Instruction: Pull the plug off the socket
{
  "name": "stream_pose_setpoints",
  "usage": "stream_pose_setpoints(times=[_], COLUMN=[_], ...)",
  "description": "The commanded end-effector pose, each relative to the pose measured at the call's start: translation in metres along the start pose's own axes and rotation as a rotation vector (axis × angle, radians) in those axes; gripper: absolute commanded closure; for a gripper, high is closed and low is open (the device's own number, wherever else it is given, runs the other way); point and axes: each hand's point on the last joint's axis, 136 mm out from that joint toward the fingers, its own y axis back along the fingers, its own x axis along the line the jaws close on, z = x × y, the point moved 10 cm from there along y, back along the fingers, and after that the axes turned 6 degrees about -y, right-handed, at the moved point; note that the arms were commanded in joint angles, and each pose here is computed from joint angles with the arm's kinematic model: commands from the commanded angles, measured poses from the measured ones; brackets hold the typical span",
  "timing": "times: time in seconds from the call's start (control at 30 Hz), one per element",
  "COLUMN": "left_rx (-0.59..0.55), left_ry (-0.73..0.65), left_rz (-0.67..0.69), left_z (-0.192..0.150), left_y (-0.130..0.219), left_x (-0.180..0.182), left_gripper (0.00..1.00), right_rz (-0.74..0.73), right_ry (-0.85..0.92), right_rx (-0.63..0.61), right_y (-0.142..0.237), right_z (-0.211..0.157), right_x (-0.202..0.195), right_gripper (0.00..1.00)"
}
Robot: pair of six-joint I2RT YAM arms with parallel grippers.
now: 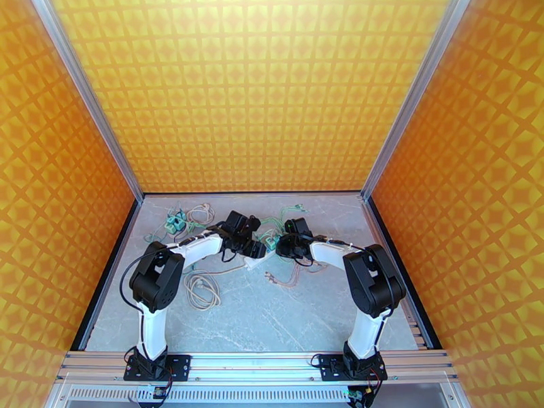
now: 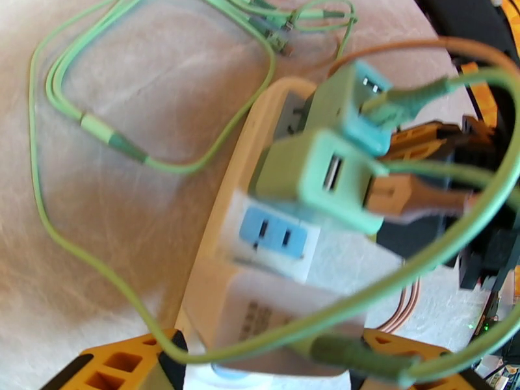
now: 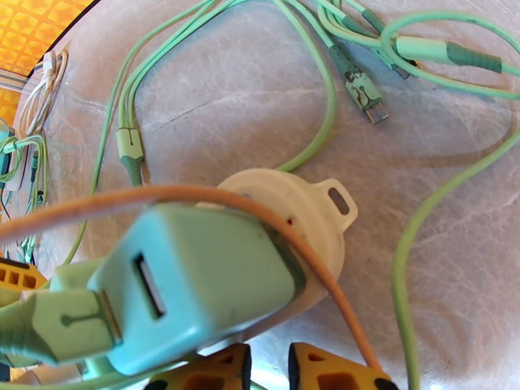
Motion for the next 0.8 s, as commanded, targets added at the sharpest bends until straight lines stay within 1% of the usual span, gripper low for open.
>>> stream_pose_setpoints(times=[0.0, 0.33, 0.6, 0.63, 0.67, 0.77], left_rx=[-0.036, -0.04, 0.01, 0.019, 0.008, 0.027], left_ry=[-0.049, -0.151, -0.232, -0.24, -0.256, -0.288], left_rz=[-0.025, -0.007, 0.029, 0.036, 0.043, 0.077], left_z=[0.011, 0.015, 0.013, 0.011, 0.018, 0.015], left_y=[-0.002, -0.002, -0.012, -0.014, -0.012, -0.015], left_x=[-0.005, -0.008, -0.009, -0.009, -0.012, -0.014], left_gripper=[0.31, 0.29, 0.29, 0.29, 0.3, 0.31], right_rz=[-0.004, -0.004, -0.011, -0.012, -0.012, -0.01], right_ry=[-0.013, -0.011, 0.0, 0.002, 0.001, 0.002], right_rx=[0.026, 0.043, 0.052, 0.053, 0.052, 0.052], right_y=[-0.004, -0.006, -0.005, -0.005, -0.005, -0.004], right_z=[-0.001, -0.003, -0.002, -0.002, -0.002, -0.002], right_x=[-0.002, -0.003, -0.003, -0.003, -0.002, -0.002], right_gripper=[0.77, 0.77, 0.77, 0.77, 0.77, 0.77])
